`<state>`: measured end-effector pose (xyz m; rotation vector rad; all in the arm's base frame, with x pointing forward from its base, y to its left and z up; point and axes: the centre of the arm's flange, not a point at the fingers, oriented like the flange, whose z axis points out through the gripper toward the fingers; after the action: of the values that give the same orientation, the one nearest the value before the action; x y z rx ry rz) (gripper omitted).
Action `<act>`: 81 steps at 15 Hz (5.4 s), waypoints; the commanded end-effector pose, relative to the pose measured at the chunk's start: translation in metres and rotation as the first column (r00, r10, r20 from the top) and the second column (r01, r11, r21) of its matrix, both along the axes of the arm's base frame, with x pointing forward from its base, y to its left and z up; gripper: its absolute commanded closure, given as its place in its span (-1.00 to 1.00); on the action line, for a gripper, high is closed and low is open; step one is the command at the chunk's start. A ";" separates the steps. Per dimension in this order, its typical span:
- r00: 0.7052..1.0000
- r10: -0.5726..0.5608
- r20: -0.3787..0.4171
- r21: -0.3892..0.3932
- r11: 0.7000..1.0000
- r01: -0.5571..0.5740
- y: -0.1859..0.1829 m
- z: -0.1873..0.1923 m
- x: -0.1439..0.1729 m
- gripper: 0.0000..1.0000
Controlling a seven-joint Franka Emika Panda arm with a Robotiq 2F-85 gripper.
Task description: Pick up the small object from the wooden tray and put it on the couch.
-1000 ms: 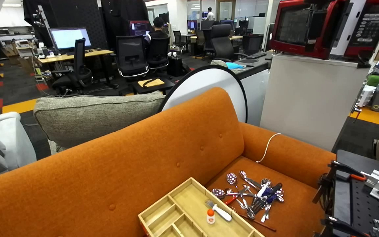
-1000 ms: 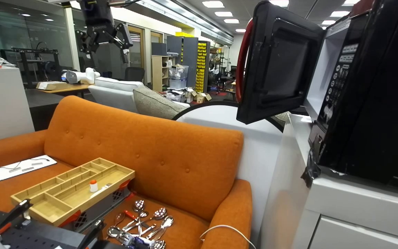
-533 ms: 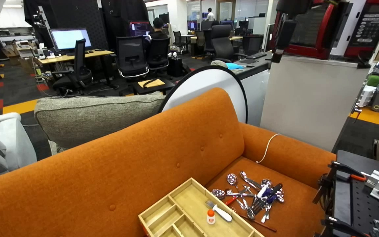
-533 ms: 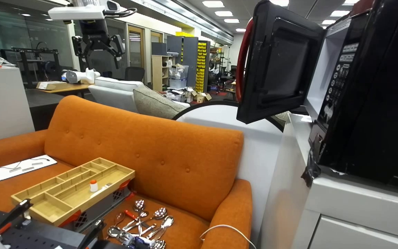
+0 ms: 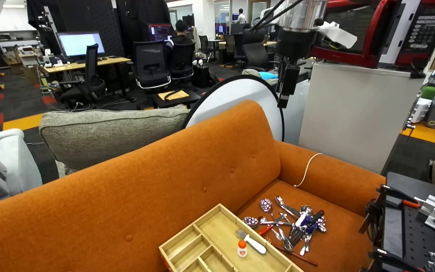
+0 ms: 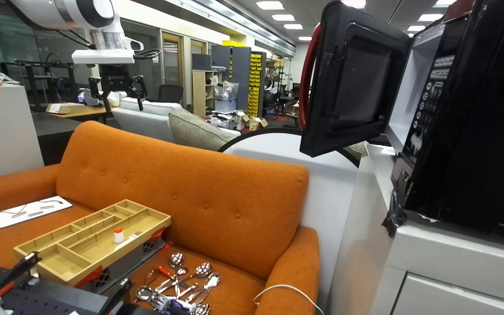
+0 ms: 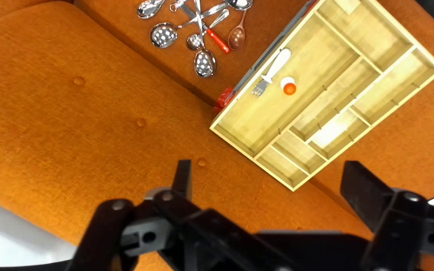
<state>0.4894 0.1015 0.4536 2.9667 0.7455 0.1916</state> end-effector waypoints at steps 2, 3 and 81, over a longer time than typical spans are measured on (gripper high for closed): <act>1.000 0.002 -0.002 -0.001 1.000 -0.002 0.001 -0.001 0.005 -1.00; 1.000 0.001 0.001 0.000 1.000 -0.001 0.001 0.001 0.005 -1.00; 0.883 0.386 -0.267 0.109 0.923 -0.370 0.133 -0.503 0.099 -1.00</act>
<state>0.5786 0.2320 -0.0430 2.8897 1.3338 -0.1669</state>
